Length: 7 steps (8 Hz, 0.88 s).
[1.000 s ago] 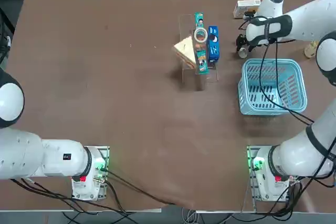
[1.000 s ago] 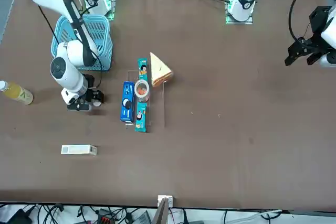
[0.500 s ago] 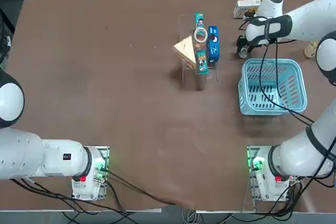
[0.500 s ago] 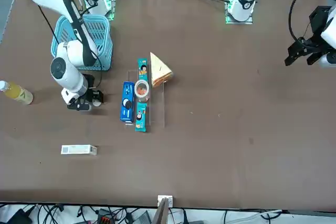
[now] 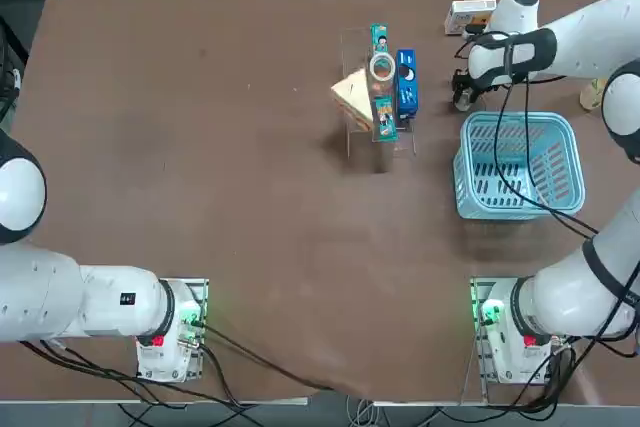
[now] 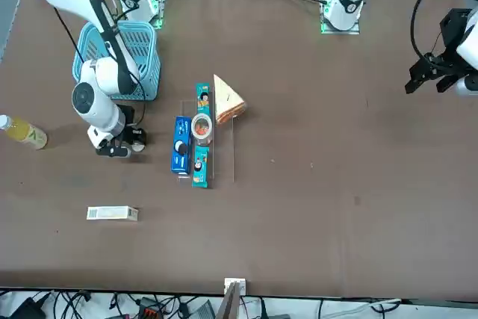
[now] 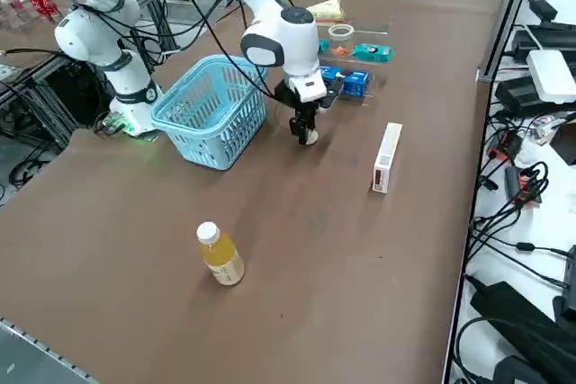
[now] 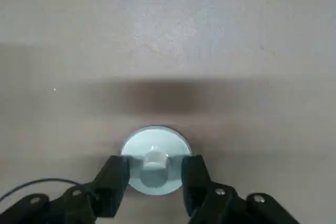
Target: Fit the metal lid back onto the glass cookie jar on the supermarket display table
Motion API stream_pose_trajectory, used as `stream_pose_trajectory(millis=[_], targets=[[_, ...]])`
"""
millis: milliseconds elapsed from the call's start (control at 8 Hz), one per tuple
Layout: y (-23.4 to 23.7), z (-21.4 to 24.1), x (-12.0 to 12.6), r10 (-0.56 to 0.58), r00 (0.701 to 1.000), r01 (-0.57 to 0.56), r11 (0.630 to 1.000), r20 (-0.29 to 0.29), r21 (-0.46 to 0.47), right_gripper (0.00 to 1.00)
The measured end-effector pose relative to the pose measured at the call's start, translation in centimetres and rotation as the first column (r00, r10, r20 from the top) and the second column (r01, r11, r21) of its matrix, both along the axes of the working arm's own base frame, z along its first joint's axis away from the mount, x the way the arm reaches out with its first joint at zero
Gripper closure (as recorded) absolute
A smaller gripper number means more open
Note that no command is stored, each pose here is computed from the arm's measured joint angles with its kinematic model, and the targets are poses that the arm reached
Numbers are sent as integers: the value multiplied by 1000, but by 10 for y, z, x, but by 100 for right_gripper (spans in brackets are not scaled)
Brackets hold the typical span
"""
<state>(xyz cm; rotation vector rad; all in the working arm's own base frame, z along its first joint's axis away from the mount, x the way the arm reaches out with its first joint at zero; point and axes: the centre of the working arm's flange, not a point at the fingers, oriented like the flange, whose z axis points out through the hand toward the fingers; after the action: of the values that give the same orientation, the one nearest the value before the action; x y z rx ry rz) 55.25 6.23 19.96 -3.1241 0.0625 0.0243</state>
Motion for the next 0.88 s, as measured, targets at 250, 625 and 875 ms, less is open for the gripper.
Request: stream_pose_trajectory(millis=[250, 625, 875], targets=[[0, 2, 1, 0, 1000, 0, 1000, 3, 0, 42], [0, 3, 2, 0, 1000, 0, 1000, 6, 0, 74], [0, 4, 2, 0, 1000, 0, 1000, 8, 1, 74]])
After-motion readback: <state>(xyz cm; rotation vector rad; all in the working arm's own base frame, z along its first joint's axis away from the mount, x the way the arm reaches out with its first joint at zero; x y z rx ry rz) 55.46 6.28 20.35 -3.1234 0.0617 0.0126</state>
